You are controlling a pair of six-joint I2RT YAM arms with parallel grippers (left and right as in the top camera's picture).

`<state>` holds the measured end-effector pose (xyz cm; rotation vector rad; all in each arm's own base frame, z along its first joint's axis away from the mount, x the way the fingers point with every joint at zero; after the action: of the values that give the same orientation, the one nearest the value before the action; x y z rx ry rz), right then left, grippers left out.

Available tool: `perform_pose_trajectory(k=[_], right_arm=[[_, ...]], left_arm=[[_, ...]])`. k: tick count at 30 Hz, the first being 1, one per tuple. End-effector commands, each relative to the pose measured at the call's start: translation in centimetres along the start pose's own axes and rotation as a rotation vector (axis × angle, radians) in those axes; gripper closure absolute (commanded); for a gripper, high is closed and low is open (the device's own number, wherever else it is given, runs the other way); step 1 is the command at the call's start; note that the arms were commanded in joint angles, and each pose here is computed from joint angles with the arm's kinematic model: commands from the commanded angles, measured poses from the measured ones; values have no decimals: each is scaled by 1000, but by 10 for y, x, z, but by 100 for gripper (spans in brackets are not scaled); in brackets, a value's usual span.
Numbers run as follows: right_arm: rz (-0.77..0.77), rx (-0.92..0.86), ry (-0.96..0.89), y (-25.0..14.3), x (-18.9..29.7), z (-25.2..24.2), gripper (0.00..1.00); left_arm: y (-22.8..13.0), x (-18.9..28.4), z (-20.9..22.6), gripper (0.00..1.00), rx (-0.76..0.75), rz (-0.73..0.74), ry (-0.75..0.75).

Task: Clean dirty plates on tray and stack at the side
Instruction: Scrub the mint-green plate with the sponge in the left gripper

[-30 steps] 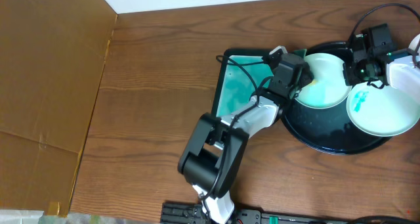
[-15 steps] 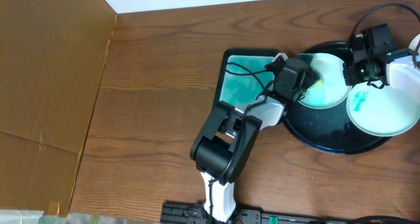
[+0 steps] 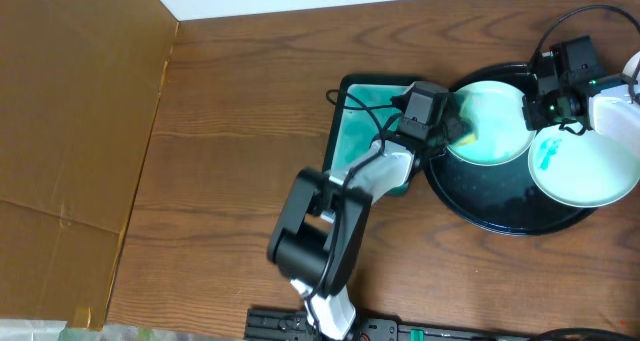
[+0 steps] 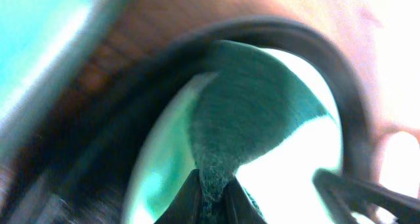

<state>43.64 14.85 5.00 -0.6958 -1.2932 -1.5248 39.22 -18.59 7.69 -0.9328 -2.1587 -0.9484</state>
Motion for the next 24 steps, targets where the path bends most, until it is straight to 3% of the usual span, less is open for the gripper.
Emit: perform_pose_trajectory(k=[1, 4, 9, 14, 21, 24], right_arm=[[72, -3, -67, -22, -13, -10, 99], [73, -4, -67, -23, -13, -10, 99], [73, -4, -67, -22, -13, -10, 99], [73, -12, -67, -23, -13, -10, 99], [73, -11, -67, -23, -13, -10, 99], [73, -11, -67, -23, -13, -10, 99]], left_arm=[[-8, 22, -35, 93, 12, 9, -104], [-22, 18, -43, 93, 85, 17, -101], [-21, 9, -37, 92, 90, -134, -3], [-18, -10, -42, 89, 92, -178, -58], [-29, -39, -38, 89, 125, -145, -110], [-33, -43, -28, 89, 121, -137, -64]])
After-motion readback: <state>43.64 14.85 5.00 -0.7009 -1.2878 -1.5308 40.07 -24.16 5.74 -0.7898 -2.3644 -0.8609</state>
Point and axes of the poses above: each gripper's point midway between its finger pads, its own x axis back along the fingers, its own z axis along the line the jaws close on, y = z × x, the point moved 5 cm from there along x, back along the fingers, and after that the axes turned 9 degrees about -x, right-handed, at the moved point
